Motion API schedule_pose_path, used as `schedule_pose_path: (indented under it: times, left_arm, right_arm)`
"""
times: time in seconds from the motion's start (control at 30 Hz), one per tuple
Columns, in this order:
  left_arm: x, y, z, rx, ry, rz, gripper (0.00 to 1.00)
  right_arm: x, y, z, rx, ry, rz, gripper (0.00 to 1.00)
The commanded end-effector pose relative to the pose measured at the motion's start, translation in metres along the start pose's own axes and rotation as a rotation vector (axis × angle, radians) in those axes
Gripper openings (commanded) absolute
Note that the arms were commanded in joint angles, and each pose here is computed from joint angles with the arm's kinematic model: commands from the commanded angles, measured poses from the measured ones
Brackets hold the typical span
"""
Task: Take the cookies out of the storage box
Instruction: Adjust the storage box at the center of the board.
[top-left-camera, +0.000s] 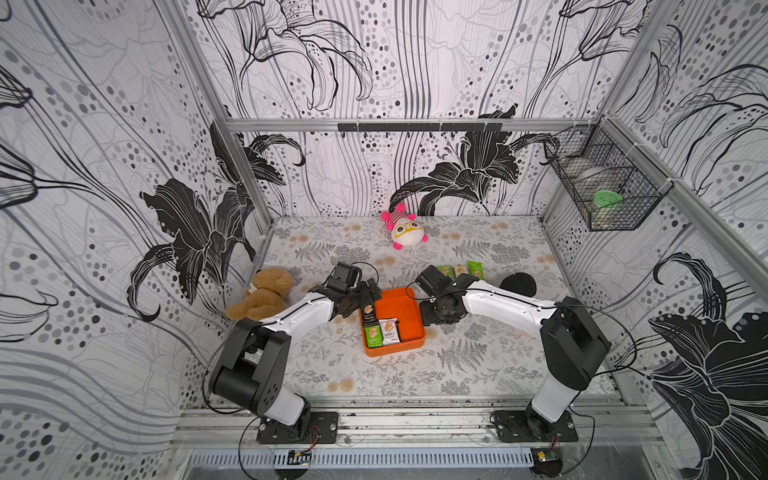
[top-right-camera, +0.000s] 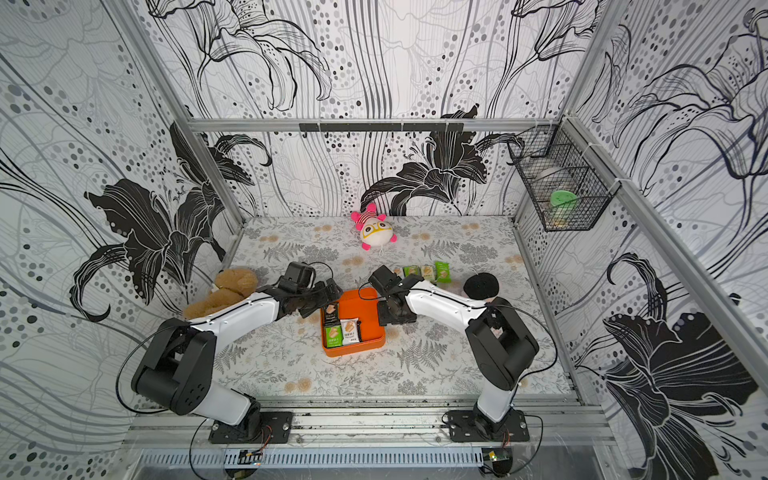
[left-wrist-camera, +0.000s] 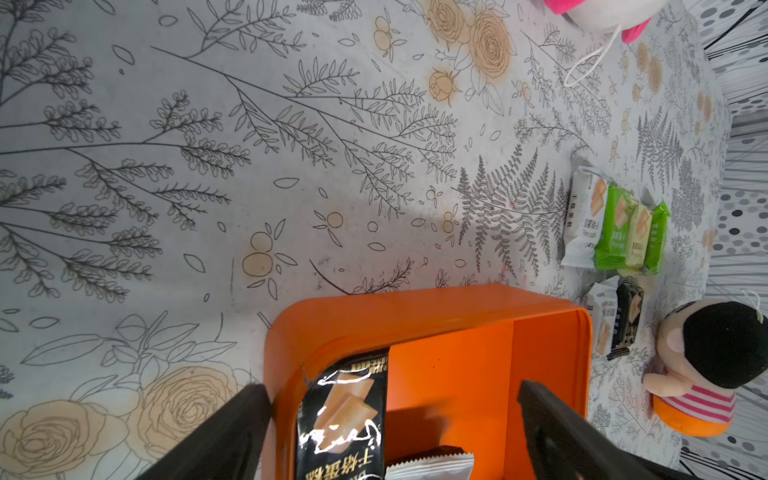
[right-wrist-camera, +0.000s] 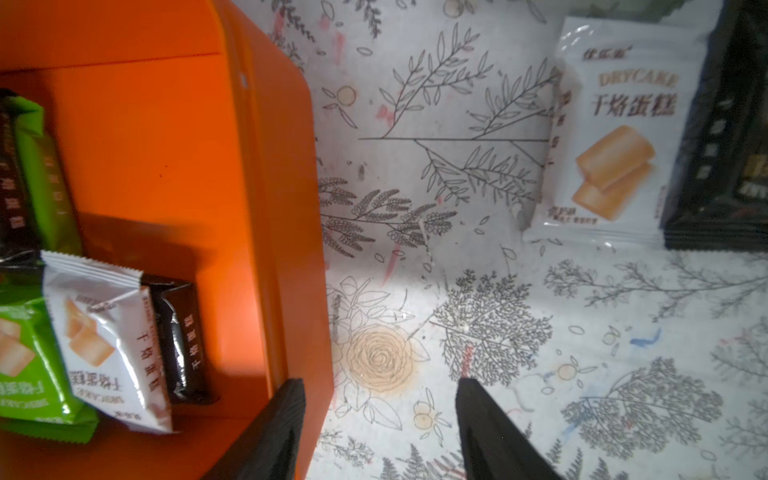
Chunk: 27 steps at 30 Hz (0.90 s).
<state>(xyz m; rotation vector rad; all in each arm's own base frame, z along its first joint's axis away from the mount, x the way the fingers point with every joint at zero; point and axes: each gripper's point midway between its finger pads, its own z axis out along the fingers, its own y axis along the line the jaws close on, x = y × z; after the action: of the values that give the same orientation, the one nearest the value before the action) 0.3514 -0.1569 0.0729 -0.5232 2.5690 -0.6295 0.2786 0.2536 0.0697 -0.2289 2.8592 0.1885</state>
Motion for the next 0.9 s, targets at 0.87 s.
schedule_pose_path:
  times: [0.87]
  left_arm:
    - [-0.055,-0.044,-0.026,-0.102,-0.085,0.275,0.97]
  right_arm:
    - [-0.029,-0.032,-0.031,0.096,-0.097,0.165,0.69]
